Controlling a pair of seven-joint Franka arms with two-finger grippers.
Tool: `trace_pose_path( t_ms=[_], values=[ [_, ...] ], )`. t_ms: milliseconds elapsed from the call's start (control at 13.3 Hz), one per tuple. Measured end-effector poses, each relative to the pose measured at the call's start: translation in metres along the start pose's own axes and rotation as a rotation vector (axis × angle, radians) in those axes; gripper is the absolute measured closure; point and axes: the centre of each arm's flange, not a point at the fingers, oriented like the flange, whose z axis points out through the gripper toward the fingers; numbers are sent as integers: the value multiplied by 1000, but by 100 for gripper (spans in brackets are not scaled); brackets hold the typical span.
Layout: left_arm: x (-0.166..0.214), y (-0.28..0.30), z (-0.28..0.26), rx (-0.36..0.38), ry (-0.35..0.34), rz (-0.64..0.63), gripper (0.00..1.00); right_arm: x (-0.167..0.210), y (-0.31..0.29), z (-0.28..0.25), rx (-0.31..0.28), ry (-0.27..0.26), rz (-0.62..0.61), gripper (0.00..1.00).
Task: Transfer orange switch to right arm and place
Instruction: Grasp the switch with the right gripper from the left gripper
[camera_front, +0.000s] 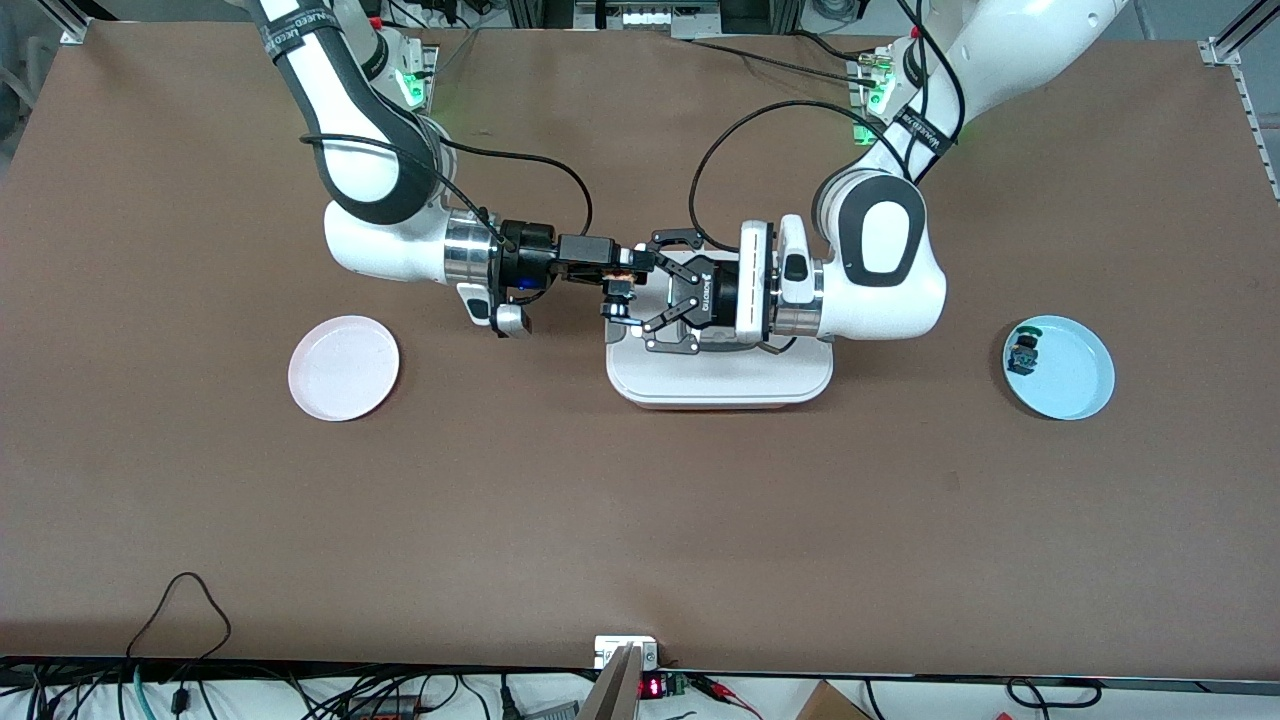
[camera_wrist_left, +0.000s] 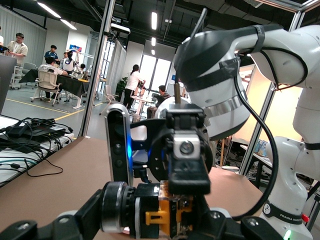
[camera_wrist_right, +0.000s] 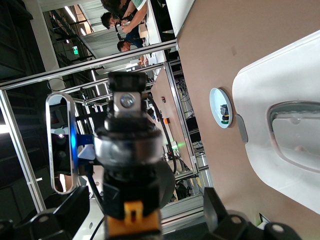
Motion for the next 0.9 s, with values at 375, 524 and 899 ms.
trace_pose_path(
  t_ms=[375, 524, 899],
  values=[
    [-14, 5, 2, -8, -14, 23, 27, 14, -7, -18, 11, 33, 3, 0],
    [-14, 5, 2, -8, -14, 24, 27, 17, -7, -22, 15, 38, 5, 3],
    [-12, 4, 1, -7, -10, 26, 27, 15, 4, -23, 3, 36, 10, 40]
  ],
)
